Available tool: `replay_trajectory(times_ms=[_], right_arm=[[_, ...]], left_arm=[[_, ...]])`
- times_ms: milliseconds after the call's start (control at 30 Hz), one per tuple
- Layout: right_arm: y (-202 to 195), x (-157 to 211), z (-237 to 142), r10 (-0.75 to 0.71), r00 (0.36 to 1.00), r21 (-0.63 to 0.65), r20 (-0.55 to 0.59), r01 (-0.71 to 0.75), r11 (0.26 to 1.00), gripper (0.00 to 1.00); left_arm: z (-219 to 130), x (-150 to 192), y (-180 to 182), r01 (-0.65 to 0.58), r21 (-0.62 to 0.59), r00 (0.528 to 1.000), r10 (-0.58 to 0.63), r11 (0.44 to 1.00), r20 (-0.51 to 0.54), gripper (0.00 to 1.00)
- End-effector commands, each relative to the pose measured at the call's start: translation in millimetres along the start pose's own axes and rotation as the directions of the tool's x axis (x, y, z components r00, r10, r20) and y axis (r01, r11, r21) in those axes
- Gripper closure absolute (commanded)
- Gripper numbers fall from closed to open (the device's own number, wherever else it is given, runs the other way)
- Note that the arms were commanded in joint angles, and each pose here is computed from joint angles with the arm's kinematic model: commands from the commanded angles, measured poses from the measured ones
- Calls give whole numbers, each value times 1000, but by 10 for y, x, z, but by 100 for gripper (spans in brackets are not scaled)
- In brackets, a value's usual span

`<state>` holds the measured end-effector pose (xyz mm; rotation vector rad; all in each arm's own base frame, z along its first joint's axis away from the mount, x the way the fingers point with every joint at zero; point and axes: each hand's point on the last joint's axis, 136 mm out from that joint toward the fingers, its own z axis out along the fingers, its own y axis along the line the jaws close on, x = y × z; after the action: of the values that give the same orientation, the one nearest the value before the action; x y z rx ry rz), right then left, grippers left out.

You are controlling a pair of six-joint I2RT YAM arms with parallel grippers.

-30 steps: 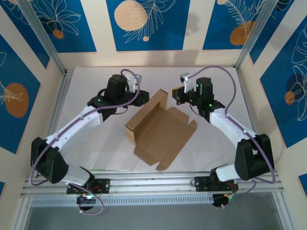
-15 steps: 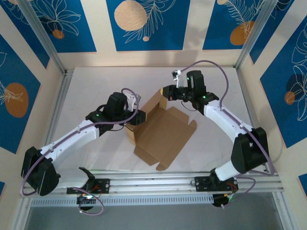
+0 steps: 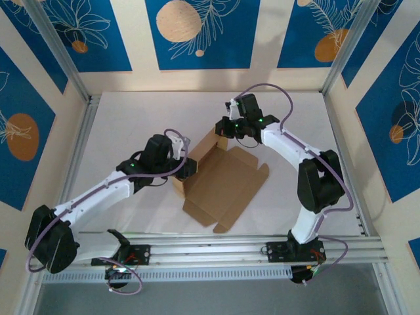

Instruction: Fold the paper box

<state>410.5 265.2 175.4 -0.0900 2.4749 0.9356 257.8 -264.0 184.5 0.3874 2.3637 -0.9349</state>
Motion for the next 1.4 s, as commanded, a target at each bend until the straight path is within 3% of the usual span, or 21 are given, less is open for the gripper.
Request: replay_trajectory(times_ms=[0, 100, 300, 433, 600, 667, 733, 900, 1033, 1100, 1367], right_arm=[[-391, 343, 143, 72, 994, 135, -79, -61, 989, 100], [-291, 336, 106, 38, 997, 78, -65, -33, 996, 100], [283, 22, -433, -82, 993, -110, 83, 90, 990, 100], [223, -13, -680, -10, 995, -42, 95, 14, 999, 100], [-147, 270, -786, 65, 995, 88, 74, -71, 994, 98], [-285, 420, -831, 74, 996, 137, 58, -82, 987, 97], [-413, 592, -873, 104, 993, 166, 48, -111, 980, 96], [-618, 994, -907, 161, 987, 207, 12, -160, 965, 96], [-724, 1171, -944, 151, 988, 227, -3, -147, 963, 96], [-745, 1207, -978, 137, 991, 233, -1, -133, 963, 96], [-788, 1227, -1064, 106, 994, 257, 27, -110, 960, 95]], left_arm=[[27, 234, 99, 34, -31, 998, -35, 999, -57, 79], [21, 218, 85, 28, -26, 998, -30, 999, -51, 79], [-72, -2, -15, -22, -27, 1000, 21, 999, -4, 73], [-229, -288, -89, -85, -72, 994, 90, 994, 58, 58], [-349, -606, -44, -247, -204, 960, 267, 947, 80, 44], [-318, -647, 26, -323, -255, 940, 340, 911, 25, 33], [-218, -617, 46, -366, -249, 930, 363, 897, -62, 29], [12, -532, -24, -398, -173, 917, 384, 901, -105, 29], [206, -454, 82, -458, -215, 885, 419, 863, -203, 25], [286, -424, 115, -484, -231, 869, 431, 844, -243, 23], [509, -436, 246, -465, -275, 877, 395, 841, -275, 26]])
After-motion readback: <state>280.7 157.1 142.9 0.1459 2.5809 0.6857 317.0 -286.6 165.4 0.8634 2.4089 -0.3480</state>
